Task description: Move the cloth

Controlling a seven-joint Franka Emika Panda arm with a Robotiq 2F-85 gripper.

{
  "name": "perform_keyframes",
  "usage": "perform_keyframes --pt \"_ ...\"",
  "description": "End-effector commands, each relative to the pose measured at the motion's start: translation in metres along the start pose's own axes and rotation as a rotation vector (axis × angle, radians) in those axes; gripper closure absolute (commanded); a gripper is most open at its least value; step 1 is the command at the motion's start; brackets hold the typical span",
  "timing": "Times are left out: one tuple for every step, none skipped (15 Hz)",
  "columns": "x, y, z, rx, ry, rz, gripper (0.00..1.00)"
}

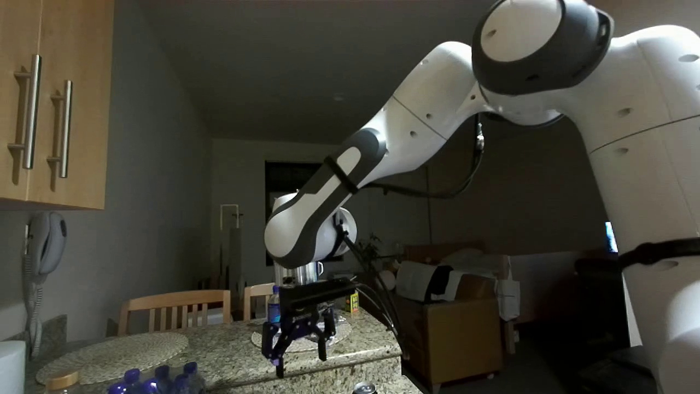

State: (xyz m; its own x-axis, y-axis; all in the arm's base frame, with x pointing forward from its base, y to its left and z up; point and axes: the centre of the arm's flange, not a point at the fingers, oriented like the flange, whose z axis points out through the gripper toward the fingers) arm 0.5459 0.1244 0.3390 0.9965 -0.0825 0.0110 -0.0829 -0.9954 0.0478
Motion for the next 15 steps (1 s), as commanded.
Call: perform_keyframes --pt "0.021 -0.018 0.023 0.061 -0.119 0.104 0.0" --pt "0.023 -0.023 0.027 0.076 -0.146 0.12 0.0" --pt "0.013 -0.01 0.025 0.052 -0.098 0.063 0.0" --pt "0.015 -0.015 0.03 0.061 -0.119 0.07 0.0" --pt "0.017 -0.019 0.033 0.063 -0.128 0.075 0.0" --pt "0.019 -0.021 0.034 0.063 -0.131 0.079 0.0" --pt "0.019 -0.021 0.033 0.063 -0.131 0.082 0.0" --pt "0.02 -0.022 0.036 0.07 -0.134 0.079 0.0" --pt "0.021 -0.018 0.047 0.085 -0.155 0.094 0.0" --pt "0.023 -0.013 0.057 0.093 -0.174 0.113 0.0" --pt "0.027 -0.004 0.075 0.116 -0.236 0.137 0.0" --pt "0.027 0.001 0.088 0.138 -0.278 0.159 0.0" --pt "0.025 0.005 0.102 0.161 -0.308 0.179 0.0" --pt "0.025 0.009 0.113 0.176 -0.331 0.198 0.0" --pt "0.023 0.01 0.125 0.201 -0.348 0.213 0.0"
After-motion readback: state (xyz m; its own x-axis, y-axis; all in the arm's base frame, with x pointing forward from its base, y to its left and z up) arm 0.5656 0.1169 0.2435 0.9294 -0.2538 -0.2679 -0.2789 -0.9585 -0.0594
